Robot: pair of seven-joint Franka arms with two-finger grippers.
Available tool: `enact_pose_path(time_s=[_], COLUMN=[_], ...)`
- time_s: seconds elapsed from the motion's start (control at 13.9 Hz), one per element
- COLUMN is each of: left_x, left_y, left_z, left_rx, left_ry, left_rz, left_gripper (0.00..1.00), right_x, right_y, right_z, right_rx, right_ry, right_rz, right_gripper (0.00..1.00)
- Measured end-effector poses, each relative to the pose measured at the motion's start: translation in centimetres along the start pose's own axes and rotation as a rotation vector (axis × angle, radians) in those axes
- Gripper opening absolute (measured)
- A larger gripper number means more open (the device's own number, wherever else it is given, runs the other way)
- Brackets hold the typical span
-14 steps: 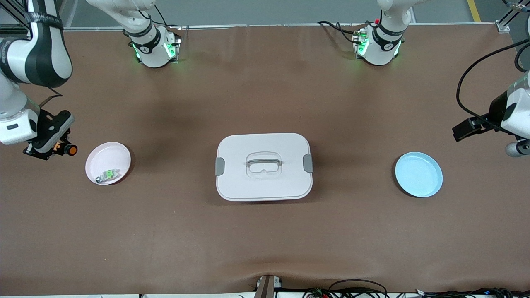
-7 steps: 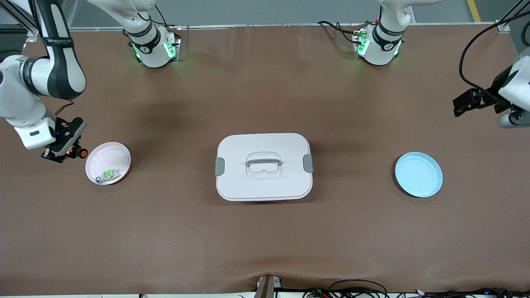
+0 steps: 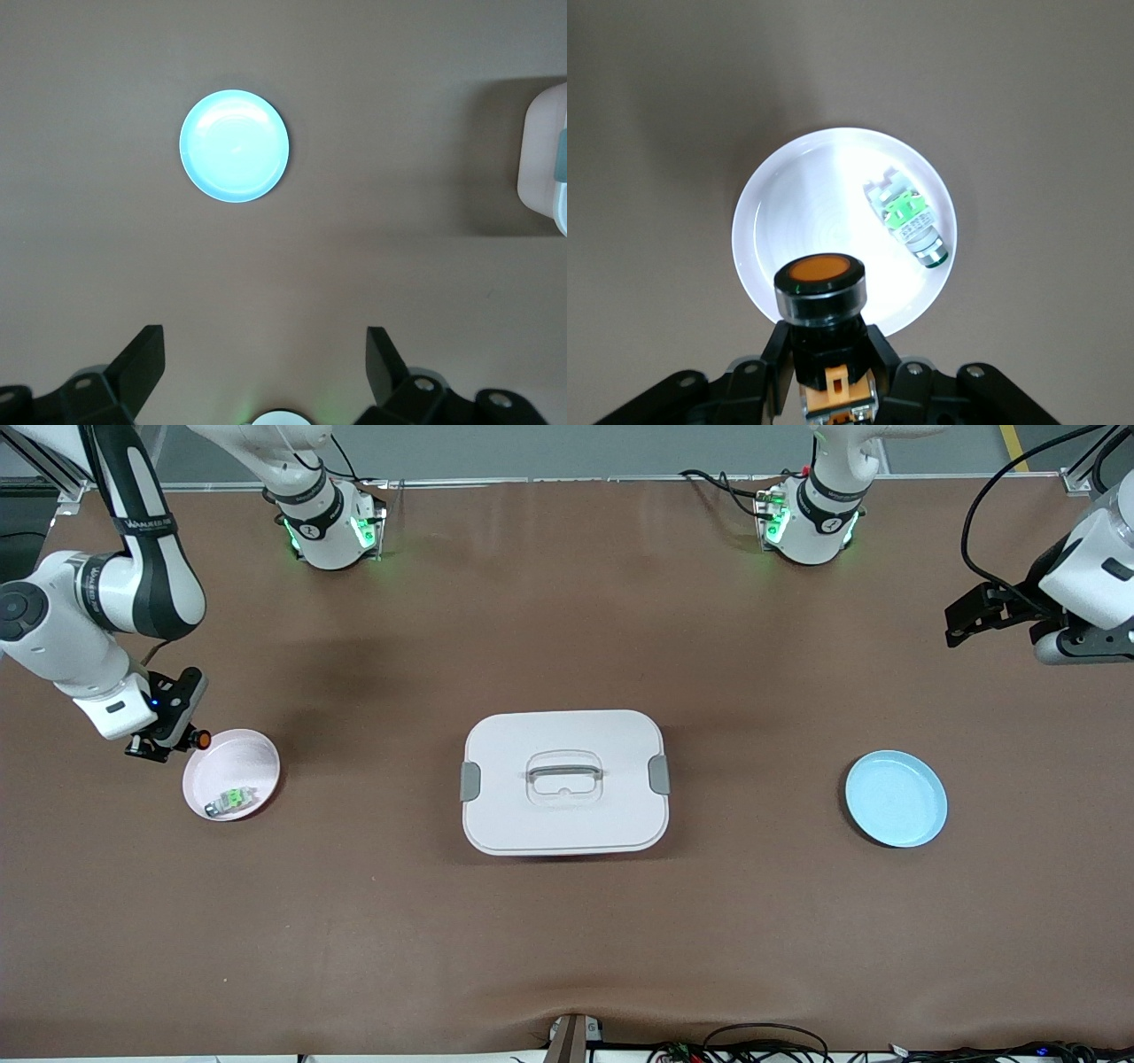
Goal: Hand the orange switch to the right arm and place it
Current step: 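Carry the switch with the right gripper while the left gripper retracts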
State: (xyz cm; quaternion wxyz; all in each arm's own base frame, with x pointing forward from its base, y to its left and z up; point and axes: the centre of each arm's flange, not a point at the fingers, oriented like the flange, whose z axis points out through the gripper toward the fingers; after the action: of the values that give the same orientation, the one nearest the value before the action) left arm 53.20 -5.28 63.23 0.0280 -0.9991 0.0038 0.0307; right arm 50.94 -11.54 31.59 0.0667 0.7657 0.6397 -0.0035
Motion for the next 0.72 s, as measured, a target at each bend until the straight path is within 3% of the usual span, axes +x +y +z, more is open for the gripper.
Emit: enact_pose_path(time_s=[0.36, 0.72], left_x=[-0.7, -0.7], left_y=[-0.3, -0.3], left_z=[-1.0, -1.0], left_rx=[-0.001, -0.004], left_ry=[0.019, 0.019], left_rz=[-0.005, -0.005], left_gripper=[1.00, 1.00], right_x=[-1.1, -0.6], right_y=[-1.1, -1.8], right_z=[3.9, 7.4], right_rx=[-0.036, -0.005], right_ry=[0.008, 0.014], right_rz=[0.004, -0.006], right_gripper=[0.37, 0.37])
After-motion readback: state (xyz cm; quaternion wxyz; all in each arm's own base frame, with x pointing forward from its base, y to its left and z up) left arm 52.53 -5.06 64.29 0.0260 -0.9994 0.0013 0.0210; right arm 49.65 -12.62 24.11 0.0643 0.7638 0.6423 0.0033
